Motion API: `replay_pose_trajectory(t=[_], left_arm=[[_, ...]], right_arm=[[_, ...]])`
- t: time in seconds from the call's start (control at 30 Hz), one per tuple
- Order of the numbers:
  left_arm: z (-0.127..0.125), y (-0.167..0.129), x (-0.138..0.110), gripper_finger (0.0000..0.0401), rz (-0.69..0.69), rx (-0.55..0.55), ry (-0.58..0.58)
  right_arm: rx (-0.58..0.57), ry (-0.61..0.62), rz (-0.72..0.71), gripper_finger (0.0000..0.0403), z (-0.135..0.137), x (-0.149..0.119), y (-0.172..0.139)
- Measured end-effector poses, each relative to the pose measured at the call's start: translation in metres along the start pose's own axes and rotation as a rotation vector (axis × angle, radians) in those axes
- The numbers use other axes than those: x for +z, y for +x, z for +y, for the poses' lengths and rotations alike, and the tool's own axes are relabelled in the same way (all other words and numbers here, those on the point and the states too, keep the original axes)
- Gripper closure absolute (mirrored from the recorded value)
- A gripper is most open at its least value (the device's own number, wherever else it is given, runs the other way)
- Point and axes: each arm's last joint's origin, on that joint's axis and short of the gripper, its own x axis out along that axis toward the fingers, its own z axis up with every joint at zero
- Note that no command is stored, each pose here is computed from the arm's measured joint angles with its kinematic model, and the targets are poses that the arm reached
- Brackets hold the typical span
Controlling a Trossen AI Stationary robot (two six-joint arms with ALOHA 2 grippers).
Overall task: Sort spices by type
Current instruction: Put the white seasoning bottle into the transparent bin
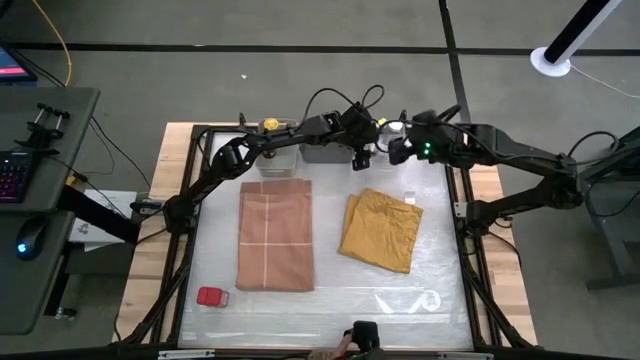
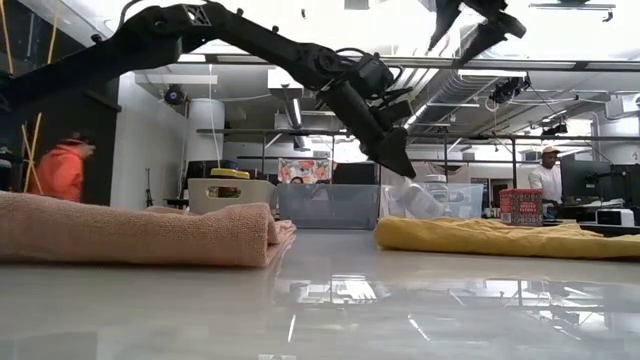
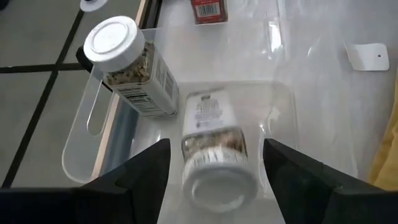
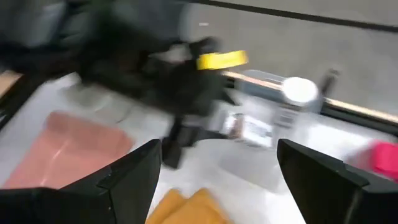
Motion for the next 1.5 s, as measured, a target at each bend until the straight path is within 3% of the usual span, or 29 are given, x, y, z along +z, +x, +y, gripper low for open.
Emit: replay_pose_trajectory(t=[0.23,0.4,0.6,0.83,1.0,1.13,1.33,1.43,1.5], left_arm=[[0.002,0.0,-0.001,0.0174,0.007,0.016,0.014],[0.002,0.0,-0.001,0.0182,0.011,0.02,-0.007],[-0.001,0.0,0.001,0.0182,-0.015,-0.041,-0.122],[-0.004,-0.001,0.012,0.0182,-0.113,-0.039,-0.116],[-0.006,0.01,0.003,0.0182,-0.073,-0.053,-0.12],[-0.003,0.007,0.01,0.0182,-0.114,-0.015,-0.118],[-0.006,0.007,0.001,0.0185,-0.017,-0.026,-0.15],[0.0,-0.019,0.009,0.019,0.017,-0.033,-0.123],[0.01,-0.056,0.021,0.0193,0.008,-0.034,-0.113]], right_arm=[[-0.085,0.1,0.026,0.0087,-0.017,0.008,0.009],[-0.083,0.1,0.054,0.0087,-0.023,0.012,0.012],[-0.082,0.098,0.07,0.0087,-0.026,0.014,0.013],[-0.077,0.082,0.078,0.0087,-0.027,0.014,0.014],[-0.063,0.084,0.093,0.0087,-0.027,0.013,0.014],[-0.063,0.103,0.095,0.0087,-0.026,0.013,0.014],[-0.053,0.108,0.108,0.0087,-0.026,0.013,0.014],[-0.058,0.127,0.116,0.0087,-0.031,0.016,0.017],[-0.058,0.144,0.141,0.0087,-0.036,0.02,0.022]])
